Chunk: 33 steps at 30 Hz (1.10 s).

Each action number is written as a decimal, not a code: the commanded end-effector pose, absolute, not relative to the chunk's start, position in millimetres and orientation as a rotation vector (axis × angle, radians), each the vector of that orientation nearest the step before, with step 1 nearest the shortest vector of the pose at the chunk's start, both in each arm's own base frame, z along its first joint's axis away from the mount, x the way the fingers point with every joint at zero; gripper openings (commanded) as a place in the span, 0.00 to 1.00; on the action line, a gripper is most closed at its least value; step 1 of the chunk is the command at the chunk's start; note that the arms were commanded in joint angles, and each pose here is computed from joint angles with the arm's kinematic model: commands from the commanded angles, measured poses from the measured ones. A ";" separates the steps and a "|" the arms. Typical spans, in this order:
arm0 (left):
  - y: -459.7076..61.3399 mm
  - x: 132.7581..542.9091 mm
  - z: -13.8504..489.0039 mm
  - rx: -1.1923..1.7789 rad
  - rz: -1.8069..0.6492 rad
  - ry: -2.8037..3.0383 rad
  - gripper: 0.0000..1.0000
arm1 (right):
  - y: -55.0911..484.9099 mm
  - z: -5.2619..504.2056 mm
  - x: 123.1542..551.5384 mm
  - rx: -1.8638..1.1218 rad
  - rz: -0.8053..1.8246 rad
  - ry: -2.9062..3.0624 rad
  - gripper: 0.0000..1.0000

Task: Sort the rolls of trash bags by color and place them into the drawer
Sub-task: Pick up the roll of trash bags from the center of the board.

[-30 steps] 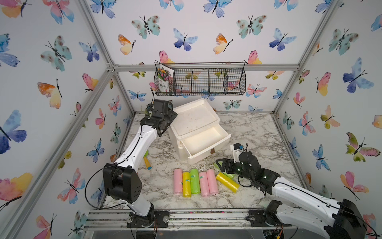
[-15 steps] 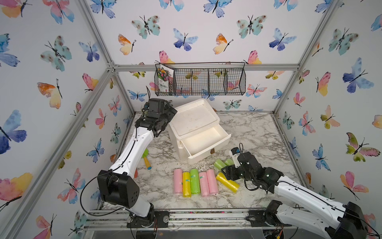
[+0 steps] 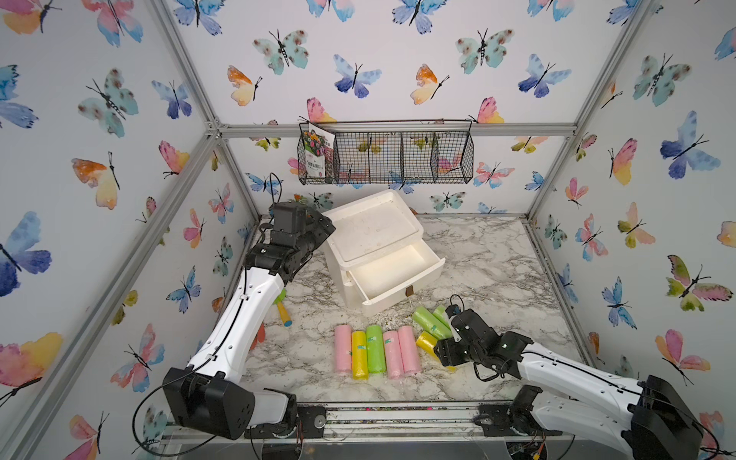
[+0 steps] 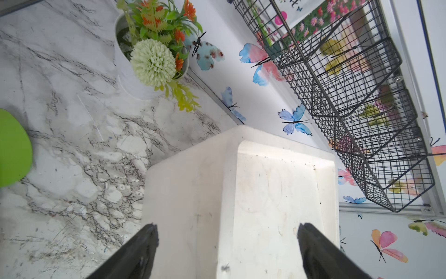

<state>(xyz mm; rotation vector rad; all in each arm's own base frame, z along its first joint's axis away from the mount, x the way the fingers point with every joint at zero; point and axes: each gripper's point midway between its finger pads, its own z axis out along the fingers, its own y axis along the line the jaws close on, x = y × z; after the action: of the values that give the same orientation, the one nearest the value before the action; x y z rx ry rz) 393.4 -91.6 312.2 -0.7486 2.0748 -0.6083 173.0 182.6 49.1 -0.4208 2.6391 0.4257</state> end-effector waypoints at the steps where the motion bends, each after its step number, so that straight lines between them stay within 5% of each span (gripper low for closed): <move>1: -82.0 380.6 315.7 -0.723 -0.564 2.068 0.92 | 188.5 48.7 171.1 -0.389 0.467 2.631 0.74; 13: -82.3 384.8 312.9 -0.698 -0.544 2.073 0.92 | 202.7 18.9 169.7 -0.493 0.327 2.695 0.72; 23: -81.2 396.6 302.7 -0.728 -0.531 2.061 0.92 | 204.9 19.4 175.7 -0.502 0.296 2.687 0.53; 29: -83.5 404.6 302.5 -0.732 -0.534 2.062 0.91 | 211.1 40.4 172.0 -0.477 0.385 2.675 0.22; 33: -82.7 404.1 304.6 -0.726 -0.527 2.059 0.91 | 226.9 87.0 166.5 -0.451 0.572 2.624 0.18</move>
<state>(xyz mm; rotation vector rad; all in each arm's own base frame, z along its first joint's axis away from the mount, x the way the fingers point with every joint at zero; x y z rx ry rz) 400.6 -88.3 288.4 -0.7254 2.1100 -0.5344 167.4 208.7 44.5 -0.4764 2.6779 0.4121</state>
